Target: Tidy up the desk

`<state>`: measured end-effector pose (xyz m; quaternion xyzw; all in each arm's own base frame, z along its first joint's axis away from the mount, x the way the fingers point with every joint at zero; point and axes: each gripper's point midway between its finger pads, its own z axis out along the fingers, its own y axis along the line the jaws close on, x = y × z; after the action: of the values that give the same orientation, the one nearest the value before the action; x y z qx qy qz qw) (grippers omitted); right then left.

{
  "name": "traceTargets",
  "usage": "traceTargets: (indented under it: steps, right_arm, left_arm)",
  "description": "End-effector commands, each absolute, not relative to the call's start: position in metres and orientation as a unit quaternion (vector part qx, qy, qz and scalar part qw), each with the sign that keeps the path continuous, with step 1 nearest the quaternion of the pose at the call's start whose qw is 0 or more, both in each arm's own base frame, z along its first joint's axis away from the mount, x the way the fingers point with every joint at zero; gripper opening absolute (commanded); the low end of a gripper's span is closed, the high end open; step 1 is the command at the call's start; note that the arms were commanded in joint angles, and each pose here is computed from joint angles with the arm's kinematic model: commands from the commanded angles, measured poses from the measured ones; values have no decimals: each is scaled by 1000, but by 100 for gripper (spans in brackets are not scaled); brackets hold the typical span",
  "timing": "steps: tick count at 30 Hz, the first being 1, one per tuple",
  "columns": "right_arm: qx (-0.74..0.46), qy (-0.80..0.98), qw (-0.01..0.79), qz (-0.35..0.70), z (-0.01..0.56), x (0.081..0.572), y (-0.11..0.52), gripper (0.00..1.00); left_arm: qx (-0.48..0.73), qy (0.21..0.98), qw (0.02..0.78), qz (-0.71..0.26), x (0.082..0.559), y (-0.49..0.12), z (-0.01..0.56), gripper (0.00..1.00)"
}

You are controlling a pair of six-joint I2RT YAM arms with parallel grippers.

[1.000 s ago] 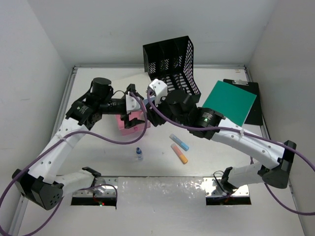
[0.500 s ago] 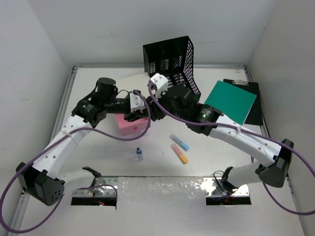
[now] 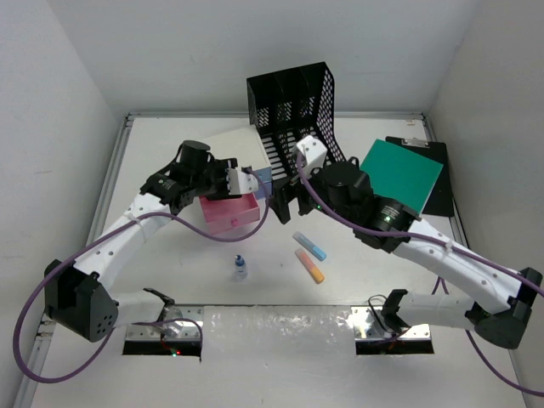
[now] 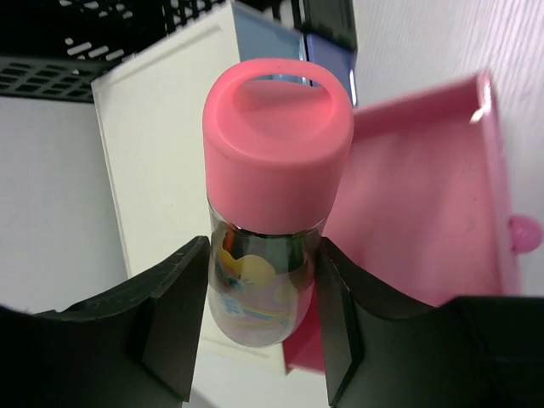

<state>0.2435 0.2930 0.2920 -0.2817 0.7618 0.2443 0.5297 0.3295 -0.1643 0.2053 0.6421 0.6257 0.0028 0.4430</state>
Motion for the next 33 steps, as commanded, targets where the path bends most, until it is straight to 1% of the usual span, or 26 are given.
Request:
traceTargets:
  steps: [1, 3, 5, 7, 9, 11, 12, 14, 15, 16, 18, 20, 21, 22, 23, 25, 26, 33]
  right_arm:
    - [-257, 744, 571, 234, 319, 245, 276, 99]
    - [-253, 750, 571, 220, 316, 245, 268, 99]
    - [-248, 749, 575, 218, 318, 244, 263, 99]
    - [-246, 748, 577, 218, 318, 243, 261, 99]
    - [-245, 749, 578, 214, 316, 243, 258, 99]
    - [-246, 750, 577, 210, 314, 242, 257, 99]
    - [-246, 752, 575, 209, 313, 243, 256, 99]
    - [-248, 753, 573, 207, 311, 242, 256, 99]
    - [-249, 754, 572, 205, 310, 243, 257, 99]
    - [-249, 753, 573, 206, 312, 243, 258, 99]
    - [-250, 754, 572, 205, 312, 244, 258, 99]
    - [-254, 755, 570, 203, 312, 245, 261, 99]
    - [-255, 756, 568, 202, 311, 245, 261, 99]
    - [-255, 758, 566, 202, 310, 245, 261, 99]
    - [-255, 757, 567, 201, 311, 246, 262, 99]
    - [-253, 756, 568, 202, 313, 246, 262, 99]
    - [-253, 756, 569, 202, 314, 247, 262, 99]
    - [-256, 755, 569, 204, 316, 249, 266, 99]
  left_arm:
    - [690, 574, 432, 92, 346, -146, 211, 0]
    - [709, 554, 418, 127, 351, -139, 212, 0]
    - [724, 544, 400, 141, 356, -136, 208, 0]
    - [732, 540, 391, 139, 358, -139, 211, 0]
    - [744, 549, 361, 123, 355, -138, 198, 0]
    - [749, 552, 347, 120, 353, -136, 195, 0]
    - [752, 551, 341, 118, 352, -136, 192, 2]
    - [762, 548, 328, 109, 345, -135, 186, 10]
    - [765, 545, 329, 101, 342, -137, 185, 22]
    - [766, 545, 327, 97, 341, -139, 184, 31]
    - [764, 548, 328, 92, 340, -140, 184, 45]
    - [765, 551, 323, 81, 335, -141, 185, 45]
    - [765, 552, 324, 73, 333, -142, 185, 36]
    - [762, 554, 327, 71, 333, -143, 188, 31]
    - [757, 563, 324, 64, 330, -144, 187, 22]
    - [749, 579, 317, 58, 325, -145, 186, 14]
    - [746, 586, 313, 56, 324, -145, 185, 9]
    - [730, 612, 302, 38, 314, -150, 180, 8]
